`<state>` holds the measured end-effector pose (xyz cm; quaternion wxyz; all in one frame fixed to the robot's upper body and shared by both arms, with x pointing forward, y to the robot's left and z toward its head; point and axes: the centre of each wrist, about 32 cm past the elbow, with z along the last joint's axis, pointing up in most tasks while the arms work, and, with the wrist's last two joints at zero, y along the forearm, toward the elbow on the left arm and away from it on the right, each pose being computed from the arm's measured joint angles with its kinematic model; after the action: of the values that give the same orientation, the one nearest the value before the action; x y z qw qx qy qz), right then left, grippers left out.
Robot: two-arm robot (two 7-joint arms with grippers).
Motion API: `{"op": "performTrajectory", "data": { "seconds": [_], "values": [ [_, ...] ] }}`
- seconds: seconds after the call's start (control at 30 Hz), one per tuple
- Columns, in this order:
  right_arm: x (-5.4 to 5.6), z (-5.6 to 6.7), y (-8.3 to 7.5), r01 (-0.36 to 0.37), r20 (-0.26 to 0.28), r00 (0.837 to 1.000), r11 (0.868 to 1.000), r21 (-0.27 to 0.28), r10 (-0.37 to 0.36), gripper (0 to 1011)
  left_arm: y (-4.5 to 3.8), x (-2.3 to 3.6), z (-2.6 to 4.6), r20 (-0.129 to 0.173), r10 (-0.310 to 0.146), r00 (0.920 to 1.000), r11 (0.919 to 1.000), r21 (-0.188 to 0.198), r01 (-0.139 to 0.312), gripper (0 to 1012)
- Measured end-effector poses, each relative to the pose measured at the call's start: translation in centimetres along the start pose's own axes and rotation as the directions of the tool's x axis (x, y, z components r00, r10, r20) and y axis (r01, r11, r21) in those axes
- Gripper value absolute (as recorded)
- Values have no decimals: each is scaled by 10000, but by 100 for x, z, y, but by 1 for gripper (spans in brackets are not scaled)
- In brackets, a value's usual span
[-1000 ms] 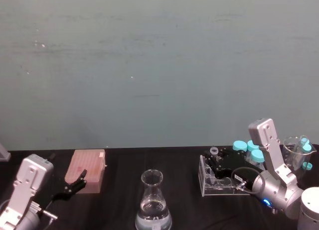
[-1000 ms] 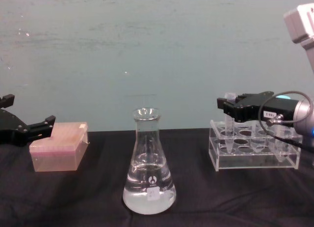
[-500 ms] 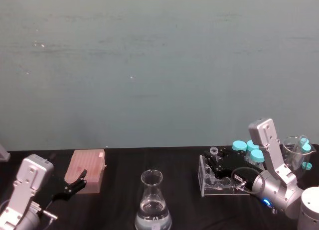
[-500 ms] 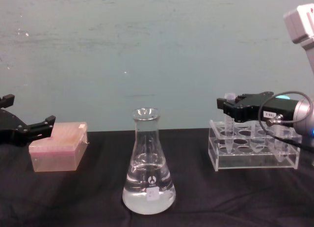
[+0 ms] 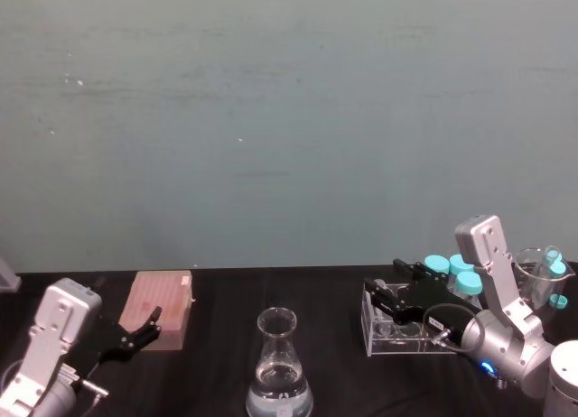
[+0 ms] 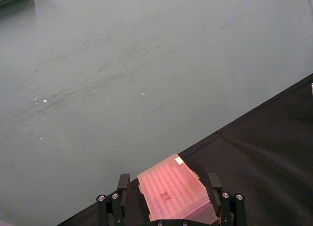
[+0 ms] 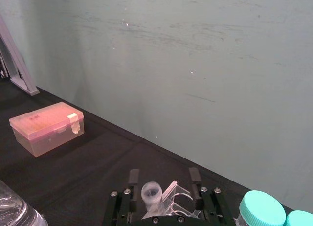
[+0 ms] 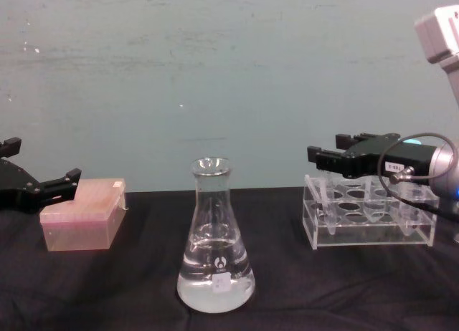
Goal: Pour the liquid from the test tube into the beaker using one hand.
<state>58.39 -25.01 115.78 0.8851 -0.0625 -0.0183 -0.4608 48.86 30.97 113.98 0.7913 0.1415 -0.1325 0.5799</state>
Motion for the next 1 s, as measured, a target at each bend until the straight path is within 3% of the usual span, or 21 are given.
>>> {"op": "performTrajectory", "data": {
  "seconds": [0.3, 0.47, 1.0],
  "values": [
    [0, 1, 0, 3, 6, 10000, 10000, 2, -3, 890, 0, 0, 0, 0, 0, 10000, 10000, 1, 0, 1000],
    [0, 1, 0, 7, 6, 10000, 10000, 2, -7, 997, 0, 0, 0, 1, 0, 10000, 10000, 1, 0, 1000],
    [0, 1, 0, 8, 6, 10000, 10000, 2, -8, 1003, 0, 0, 0, 0, 0, 10000, 10000, 1, 0, 1000]
  ]
}}
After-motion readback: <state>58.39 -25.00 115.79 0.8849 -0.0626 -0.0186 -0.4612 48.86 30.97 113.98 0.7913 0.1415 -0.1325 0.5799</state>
